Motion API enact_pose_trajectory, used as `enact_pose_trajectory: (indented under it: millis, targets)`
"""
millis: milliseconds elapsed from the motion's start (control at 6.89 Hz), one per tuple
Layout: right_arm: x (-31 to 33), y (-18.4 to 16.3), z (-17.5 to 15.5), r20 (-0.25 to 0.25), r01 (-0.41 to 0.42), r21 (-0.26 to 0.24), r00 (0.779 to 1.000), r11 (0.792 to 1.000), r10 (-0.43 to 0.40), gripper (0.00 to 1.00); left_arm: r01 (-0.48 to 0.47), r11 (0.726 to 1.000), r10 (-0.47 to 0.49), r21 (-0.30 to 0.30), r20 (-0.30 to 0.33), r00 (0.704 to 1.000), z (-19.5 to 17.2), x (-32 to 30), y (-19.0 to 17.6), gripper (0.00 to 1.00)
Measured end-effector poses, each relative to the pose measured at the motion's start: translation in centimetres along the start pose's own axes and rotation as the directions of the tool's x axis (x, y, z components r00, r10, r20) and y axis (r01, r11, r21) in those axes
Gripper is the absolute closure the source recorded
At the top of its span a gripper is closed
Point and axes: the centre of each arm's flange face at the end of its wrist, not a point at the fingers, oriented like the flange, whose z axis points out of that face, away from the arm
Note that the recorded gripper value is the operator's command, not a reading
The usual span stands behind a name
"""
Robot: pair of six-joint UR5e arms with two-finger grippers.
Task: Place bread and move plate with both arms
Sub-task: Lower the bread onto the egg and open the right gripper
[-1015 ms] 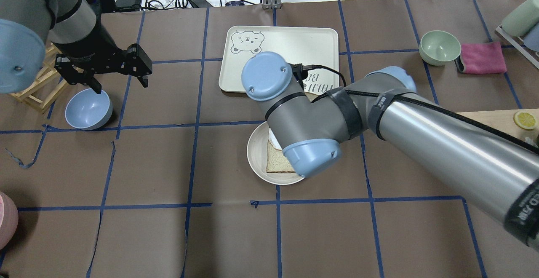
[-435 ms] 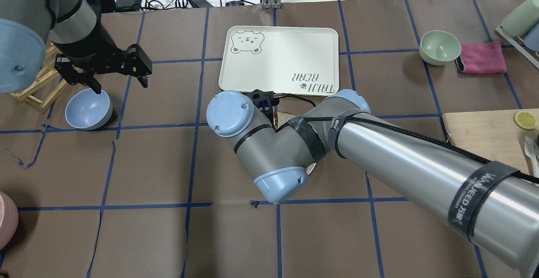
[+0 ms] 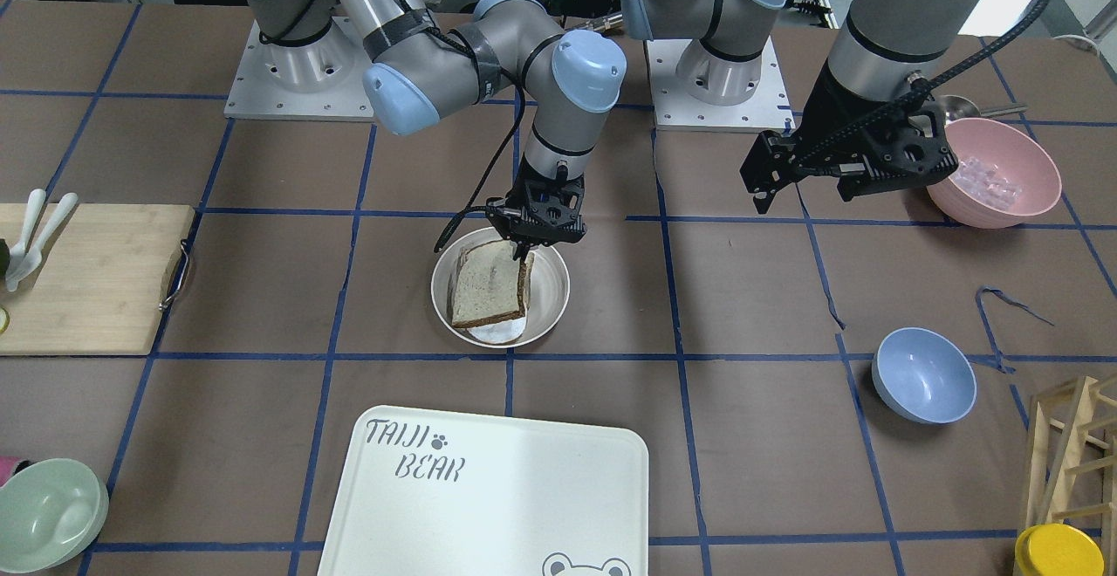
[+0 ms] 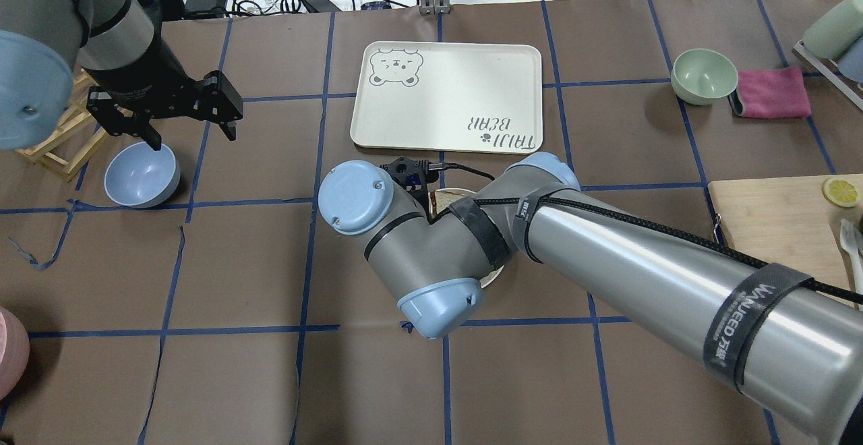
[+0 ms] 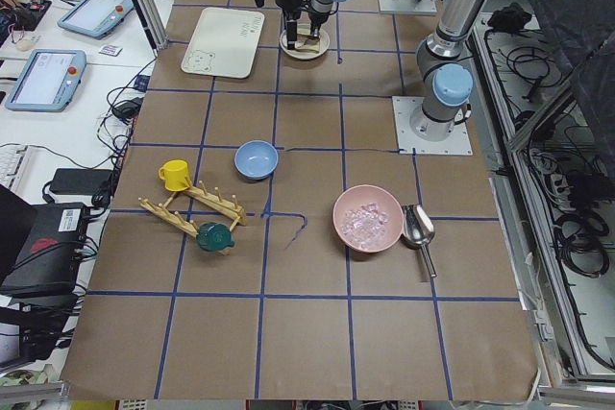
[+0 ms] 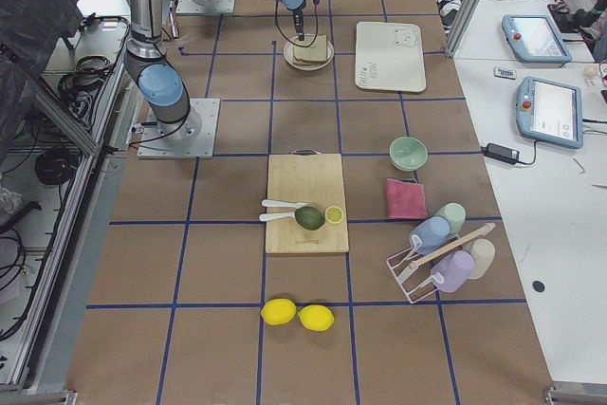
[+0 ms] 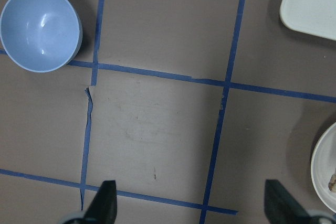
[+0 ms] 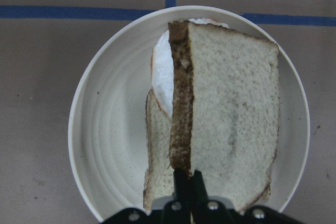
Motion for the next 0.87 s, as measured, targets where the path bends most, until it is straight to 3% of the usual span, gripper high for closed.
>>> enact_pose_trajectory:
  millis: [145,290,580,870]
  targets:
    - [0.0,0.2,0.2,-0.003,0.027,-0.004,1.000,1.000,-0.027,0.67,0.000,1.000,0.000,-0.001,0.000,1.000,0.0,0.0,0.0,0.00]
    - [-0.1,0.3,0.4,-0.005,0.043,-0.006,0.999,0.999,-0.043,0.18,0.000,1.000,0.000,-0.001,0.000,1.000,0.1,0.0,0.0,0.00]
    - [-0.2,0.1,0.3,0.002,0.050,0.003,0.999,0.999,-0.050,0.00,0.000,1.000,0.000,-0.002,-0.001,1.000,0.2,0.0,-0.1,0.00]
    - [0.5,-1.8,-0.8,0.041,0.015,0.009,0.999,1.000,-0.015,0.00,0.001,1.000,-0.001,0.000,-0.008,1.000,0.2,0.1,-0.3,0.00]
